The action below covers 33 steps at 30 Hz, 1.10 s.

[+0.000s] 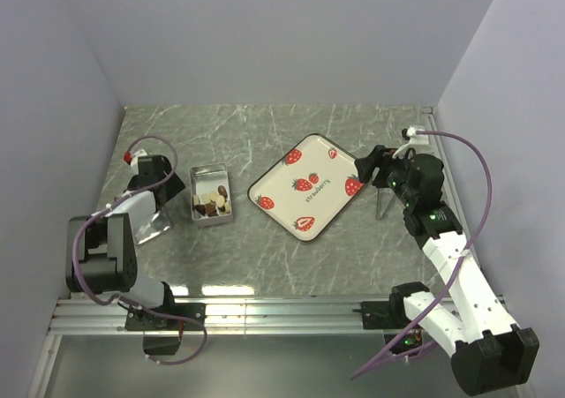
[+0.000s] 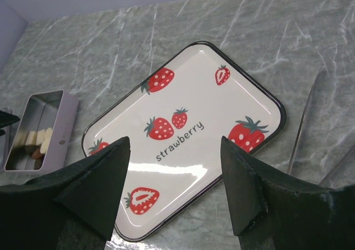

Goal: Pack the chocolate

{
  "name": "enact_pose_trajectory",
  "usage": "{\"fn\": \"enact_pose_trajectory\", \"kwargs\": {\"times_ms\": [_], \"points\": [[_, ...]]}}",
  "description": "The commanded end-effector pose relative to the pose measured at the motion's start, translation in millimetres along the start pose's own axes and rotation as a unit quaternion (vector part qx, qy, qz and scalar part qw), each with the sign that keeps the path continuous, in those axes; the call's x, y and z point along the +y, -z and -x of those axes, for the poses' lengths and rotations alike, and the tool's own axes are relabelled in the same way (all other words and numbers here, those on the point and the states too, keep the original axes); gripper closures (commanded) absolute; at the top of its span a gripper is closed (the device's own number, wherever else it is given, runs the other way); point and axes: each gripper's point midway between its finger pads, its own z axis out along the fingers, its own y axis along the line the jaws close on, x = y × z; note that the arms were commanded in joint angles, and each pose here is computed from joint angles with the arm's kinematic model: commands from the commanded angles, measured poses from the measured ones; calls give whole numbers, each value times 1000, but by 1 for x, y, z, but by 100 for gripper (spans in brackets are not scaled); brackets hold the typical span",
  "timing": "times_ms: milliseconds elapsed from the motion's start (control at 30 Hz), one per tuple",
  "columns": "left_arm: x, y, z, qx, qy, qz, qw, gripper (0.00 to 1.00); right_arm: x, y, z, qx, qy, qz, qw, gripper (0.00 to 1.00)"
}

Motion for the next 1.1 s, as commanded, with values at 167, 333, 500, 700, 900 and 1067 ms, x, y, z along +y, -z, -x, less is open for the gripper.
{"fn": "enact_pose_trajectory", "kwargs": {"times_ms": [167, 333, 500, 700, 900, 1067], "points": [[-3, 31, 33, -68, 10, -18, 997, 25, -2, 1, 5, -18, 6, -6, 1000, 27], [11, 29, 31, -63, 7, 20, 998, 26, -2, 0, 5, -17, 7, -5, 1000, 27], [13, 18, 23, -38, -5, 34, 999, 26, -2, 0, 4, -16, 7, -6, 1000, 27], [17, 5, 8, -1, -19, 51, 999, 33, -3, 0, 4, -17, 6, -7, 1000, 27], [19, 5, 7, 2, -22, 56, 998, 34, -3, -1, 3, -16, 7, -8, 1000, 27], [20, 0, 1, 15, -26, 59, 998, 43, -4, -2, 2, -15, 6, -10, 1000, 27]]}}
